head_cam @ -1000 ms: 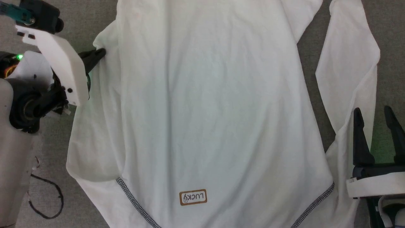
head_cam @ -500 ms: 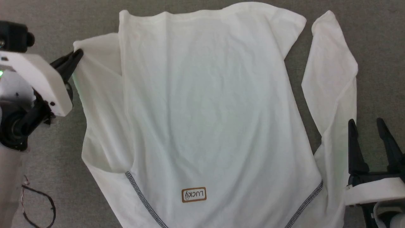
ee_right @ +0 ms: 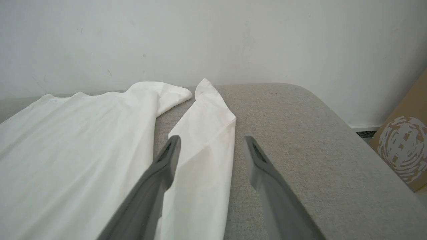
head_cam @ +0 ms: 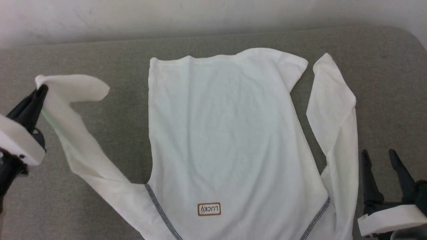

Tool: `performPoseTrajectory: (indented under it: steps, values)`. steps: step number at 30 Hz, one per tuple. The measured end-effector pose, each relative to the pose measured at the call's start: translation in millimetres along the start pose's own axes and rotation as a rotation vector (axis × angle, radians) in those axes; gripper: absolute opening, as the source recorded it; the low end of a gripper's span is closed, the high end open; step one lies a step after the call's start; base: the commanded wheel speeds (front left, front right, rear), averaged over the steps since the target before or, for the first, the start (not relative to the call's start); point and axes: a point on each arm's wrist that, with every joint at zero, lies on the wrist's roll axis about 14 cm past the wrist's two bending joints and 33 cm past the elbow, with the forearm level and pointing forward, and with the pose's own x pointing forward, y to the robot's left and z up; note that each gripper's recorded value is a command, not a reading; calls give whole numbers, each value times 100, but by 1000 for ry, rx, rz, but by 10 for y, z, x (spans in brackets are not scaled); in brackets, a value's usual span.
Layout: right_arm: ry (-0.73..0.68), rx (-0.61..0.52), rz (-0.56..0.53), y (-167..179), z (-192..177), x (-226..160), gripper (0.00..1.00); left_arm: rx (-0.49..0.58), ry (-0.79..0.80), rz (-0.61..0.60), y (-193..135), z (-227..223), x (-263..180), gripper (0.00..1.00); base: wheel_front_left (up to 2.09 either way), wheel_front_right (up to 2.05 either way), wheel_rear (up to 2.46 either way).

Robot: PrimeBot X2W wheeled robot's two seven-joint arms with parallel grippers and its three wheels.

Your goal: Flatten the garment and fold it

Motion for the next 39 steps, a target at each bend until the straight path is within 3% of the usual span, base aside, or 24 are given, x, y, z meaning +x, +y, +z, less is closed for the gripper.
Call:
performPoseTrajectory:
  steps: [8, 15, 21, 30, 36, 37, 39]
  values:
    - [-41, 16, -3, -22, 126, -160, 100, -58, -128, 234, 511, 5, -707, 0, 0, 0, 0]
    - [-54, 27, 8, 4, 169, -217, 100, -119, -156, 325, 570, -216, -1094, 0, 0, 0, 0]
    - [-83, 24, 31, 69, 292, -206, 100, -60, -227, 340, 477, -27, -1260, 0, 0, 0, 0]
    - [-117, 16, 17, 14, 404, -204, 100, 74, -321, 109, -391, 375, -1179, 0, 0, 0, 0]
    - [-113, 7, -27, -132, 394, -209, 100, 122, -307, -117, -1208, 366, -962, 0, 0, 0, 0]
    - [-113, 4, -40, -175, 396, -218, 100, 134, -287, -211, -1534, 298, -889, 0, 0, 0, 0]
    - [-113, 2, -50, -207, 396, -223, 100, 162, -258, -311, -1881, 190, -830, 0, 0, 0, 0]
